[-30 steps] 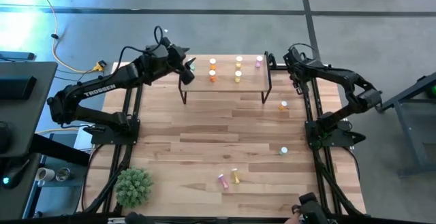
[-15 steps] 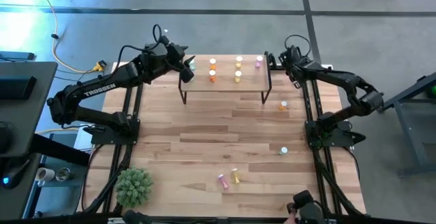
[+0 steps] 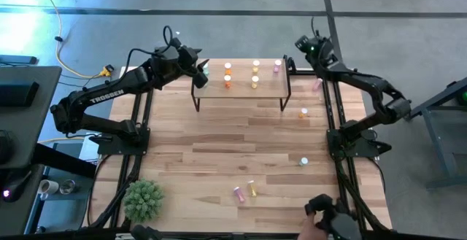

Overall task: Pick and place medicine bottles onto shelf by color
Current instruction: Put the top violet pill bottle on the shelf aligned with the other violet pill bottle

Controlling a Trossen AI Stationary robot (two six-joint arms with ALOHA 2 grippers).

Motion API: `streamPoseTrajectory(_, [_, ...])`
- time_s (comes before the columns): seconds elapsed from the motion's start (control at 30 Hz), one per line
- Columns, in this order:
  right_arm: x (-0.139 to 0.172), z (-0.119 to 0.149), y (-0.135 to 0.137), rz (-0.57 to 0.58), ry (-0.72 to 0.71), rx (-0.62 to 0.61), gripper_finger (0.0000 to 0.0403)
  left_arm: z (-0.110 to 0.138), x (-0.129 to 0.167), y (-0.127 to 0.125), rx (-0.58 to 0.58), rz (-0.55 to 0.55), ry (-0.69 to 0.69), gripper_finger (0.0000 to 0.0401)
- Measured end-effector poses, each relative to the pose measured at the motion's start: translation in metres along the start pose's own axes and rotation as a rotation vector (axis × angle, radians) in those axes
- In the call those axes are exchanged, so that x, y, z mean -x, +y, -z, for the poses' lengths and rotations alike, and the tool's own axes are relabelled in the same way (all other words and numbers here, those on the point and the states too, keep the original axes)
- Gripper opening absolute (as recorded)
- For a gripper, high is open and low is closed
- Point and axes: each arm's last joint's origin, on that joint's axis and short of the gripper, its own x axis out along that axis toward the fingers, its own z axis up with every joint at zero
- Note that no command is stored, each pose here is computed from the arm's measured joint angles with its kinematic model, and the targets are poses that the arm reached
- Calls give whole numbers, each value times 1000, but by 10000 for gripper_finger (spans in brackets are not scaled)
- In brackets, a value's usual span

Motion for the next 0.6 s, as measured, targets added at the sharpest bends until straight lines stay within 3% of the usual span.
streamPoseTrajectory(0.13, [5,-25,27,-21,-66,194,192,-1,-1,3,-12,-14,-11,200])
streamPoseTrajectory(0.27, [8,-48,27,135,-25,352,192,1,-2,7,-14,-44,1,200])
streamPoseTrajectory(0.47, [13,-68,14,300,88,426,192,1,-2,9,-13,-75,11,200])
streamPoseTrajectory(0.6, [8,-72,4,320,164,479,192,1,-2,8,-11,-74,11,200])
